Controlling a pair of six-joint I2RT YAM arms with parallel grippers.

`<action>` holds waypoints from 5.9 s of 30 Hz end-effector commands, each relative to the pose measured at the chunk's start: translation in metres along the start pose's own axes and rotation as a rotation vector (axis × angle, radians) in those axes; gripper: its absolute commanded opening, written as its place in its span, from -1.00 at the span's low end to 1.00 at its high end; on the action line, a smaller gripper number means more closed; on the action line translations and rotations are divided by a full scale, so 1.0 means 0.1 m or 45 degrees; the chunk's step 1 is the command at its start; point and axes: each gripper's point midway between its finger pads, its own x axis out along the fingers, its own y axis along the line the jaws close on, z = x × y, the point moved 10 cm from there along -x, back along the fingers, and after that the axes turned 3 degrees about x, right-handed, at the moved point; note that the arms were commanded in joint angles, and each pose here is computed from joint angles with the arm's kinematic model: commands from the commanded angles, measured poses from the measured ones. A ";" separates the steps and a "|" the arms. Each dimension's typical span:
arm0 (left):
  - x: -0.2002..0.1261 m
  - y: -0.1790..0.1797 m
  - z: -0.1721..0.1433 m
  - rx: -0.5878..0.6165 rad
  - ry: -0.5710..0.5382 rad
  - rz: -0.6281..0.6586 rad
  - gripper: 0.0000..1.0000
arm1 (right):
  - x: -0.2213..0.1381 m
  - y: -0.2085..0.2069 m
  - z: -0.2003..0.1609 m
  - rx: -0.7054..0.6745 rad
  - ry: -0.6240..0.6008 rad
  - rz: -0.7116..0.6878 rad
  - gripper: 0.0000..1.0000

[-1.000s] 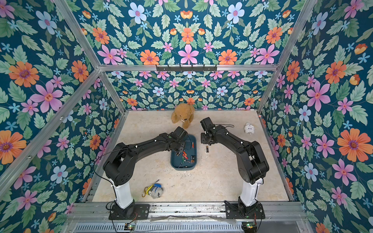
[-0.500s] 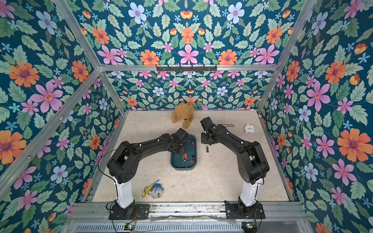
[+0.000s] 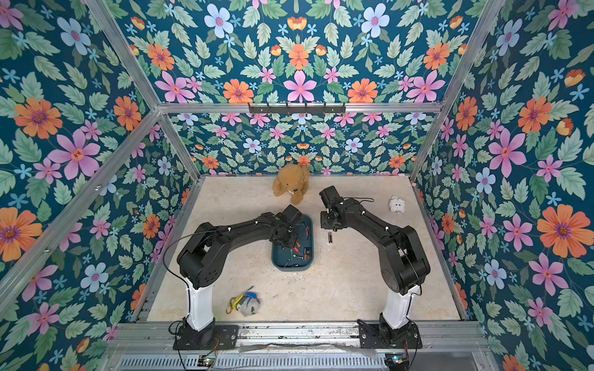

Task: Take the batteries out of the storage box
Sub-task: Pick up the battery from the storage box, then place the battery at the center of the board, then pick up the battery from the storage box.

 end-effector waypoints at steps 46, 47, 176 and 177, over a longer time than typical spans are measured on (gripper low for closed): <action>-0.92 1.07 0.02 -0.286 -0.212 0.064 -0.68 | -0.30 0.65 -0.05 -0.131 -0.036 0.108 -0.37; -0.88 1.08 0.00 -0.293 -0.204 0.060 -0.68 | -0.31 0.66 -0.05 -0.134 -0.038 0.111 -0.37; -0.74 1.37 -0.27 -0.518 -0.294 0.021 -0.17 | 0.42 1.31 -0.85 -0.432 0.222 0.119 -0.62; -0.76 1.37 -0.27 -0.518 -0.295 0.021 -0.18 | 0.41 1.32 -0.83 -0.427 0.213 0.122 -0.62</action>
